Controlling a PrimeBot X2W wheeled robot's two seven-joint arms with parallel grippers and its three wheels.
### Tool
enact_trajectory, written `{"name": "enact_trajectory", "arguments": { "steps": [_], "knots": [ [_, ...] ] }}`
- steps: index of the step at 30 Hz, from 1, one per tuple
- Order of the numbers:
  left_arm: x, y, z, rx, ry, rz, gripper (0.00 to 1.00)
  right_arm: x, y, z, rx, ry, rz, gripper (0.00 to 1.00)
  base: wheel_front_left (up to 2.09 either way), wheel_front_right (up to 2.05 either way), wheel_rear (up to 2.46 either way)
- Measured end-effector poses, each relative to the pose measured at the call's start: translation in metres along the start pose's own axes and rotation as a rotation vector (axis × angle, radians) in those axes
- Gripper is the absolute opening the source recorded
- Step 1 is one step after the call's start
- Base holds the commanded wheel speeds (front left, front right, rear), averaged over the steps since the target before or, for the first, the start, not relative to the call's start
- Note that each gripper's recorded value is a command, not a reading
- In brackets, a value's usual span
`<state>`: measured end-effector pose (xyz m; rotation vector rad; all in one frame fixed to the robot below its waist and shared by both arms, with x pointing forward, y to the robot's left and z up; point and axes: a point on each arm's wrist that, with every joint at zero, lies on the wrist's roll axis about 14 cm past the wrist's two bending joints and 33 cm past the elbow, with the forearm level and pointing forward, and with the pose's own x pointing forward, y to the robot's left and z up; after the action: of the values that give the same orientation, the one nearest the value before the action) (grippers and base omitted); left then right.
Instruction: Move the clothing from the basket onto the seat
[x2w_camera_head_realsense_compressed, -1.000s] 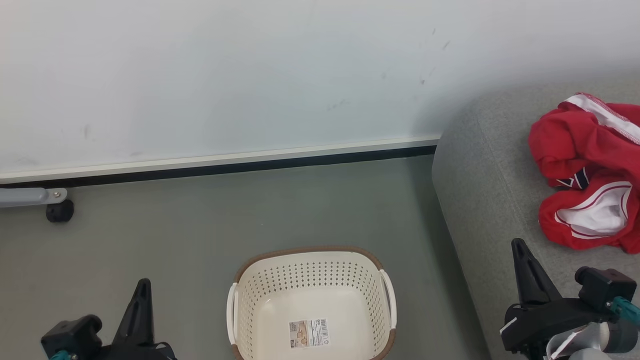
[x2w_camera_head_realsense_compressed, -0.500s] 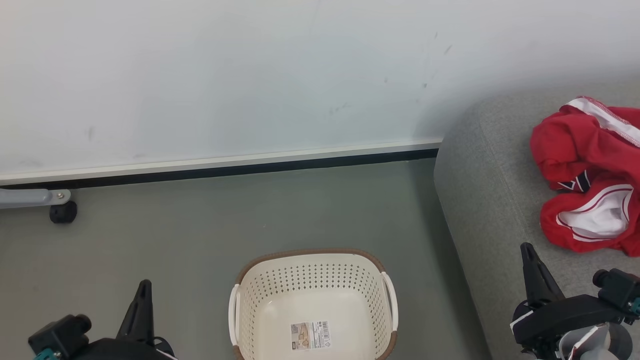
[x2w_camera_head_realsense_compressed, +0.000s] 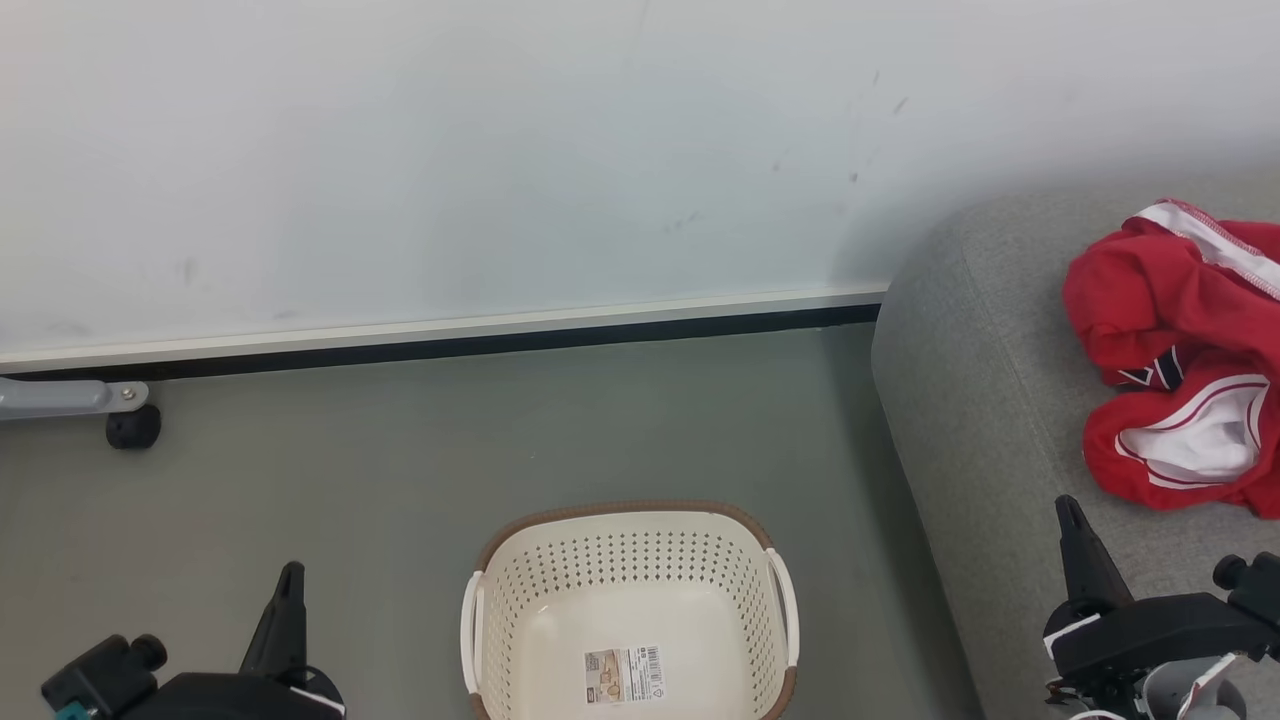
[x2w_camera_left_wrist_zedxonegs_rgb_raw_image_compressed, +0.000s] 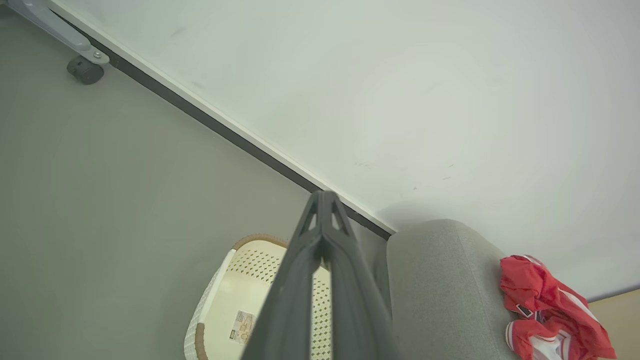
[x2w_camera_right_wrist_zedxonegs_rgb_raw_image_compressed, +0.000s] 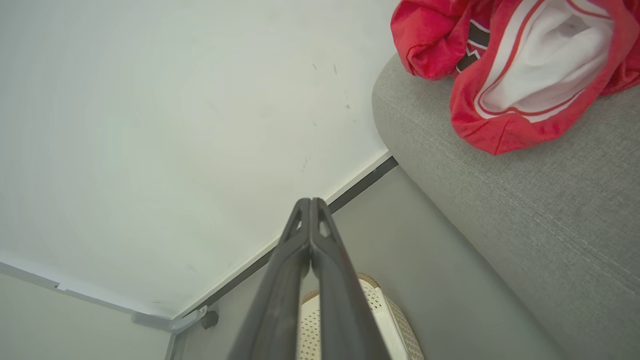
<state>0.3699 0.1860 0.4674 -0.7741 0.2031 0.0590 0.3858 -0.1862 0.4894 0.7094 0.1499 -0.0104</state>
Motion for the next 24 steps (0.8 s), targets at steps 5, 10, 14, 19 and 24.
{"name": "enact_trajectory", "arguments": {
  "steps": [5,10,14,19,24],
  "knots": [
    [0.0011,0.001,0.0009,-0.071,-0.001,0.001,0.0,0.0,-0.0022,0.0004,0.077,0.0,-0.003,0.0,0.0,0.0,0.0],
    [0.0007,0.0019,0.0003,-0.137,0.004,-0.003,0.0,0.0,-0.0046,-0.0005,0.156,0.001,-0.009,0.0,0.0,0.0,0.0],
    [0.0026,-0.0003,0.0013,-0.189,0.004,-0.014,0.0,0.0,-0.0057,0.0001,0.217,0.0,-0.008,0.0,0.0,0.0,0.0],
    [0.0026,0.0007,0.0008,-0.263,0.006,-0.015,0.0,-0.0002,-0.0065,0.0004,0.295,-0.002,-0.004,0.0,0.0,0.0,0.0],
    [0.002,0.0013,0.0001,-0.348,0.006,-0.022,0.0,-0.0005,-0.009,-0.0001,0.389,-0.006,-0.005,0.0,0.0,0.0,0.0]
  ]
}}
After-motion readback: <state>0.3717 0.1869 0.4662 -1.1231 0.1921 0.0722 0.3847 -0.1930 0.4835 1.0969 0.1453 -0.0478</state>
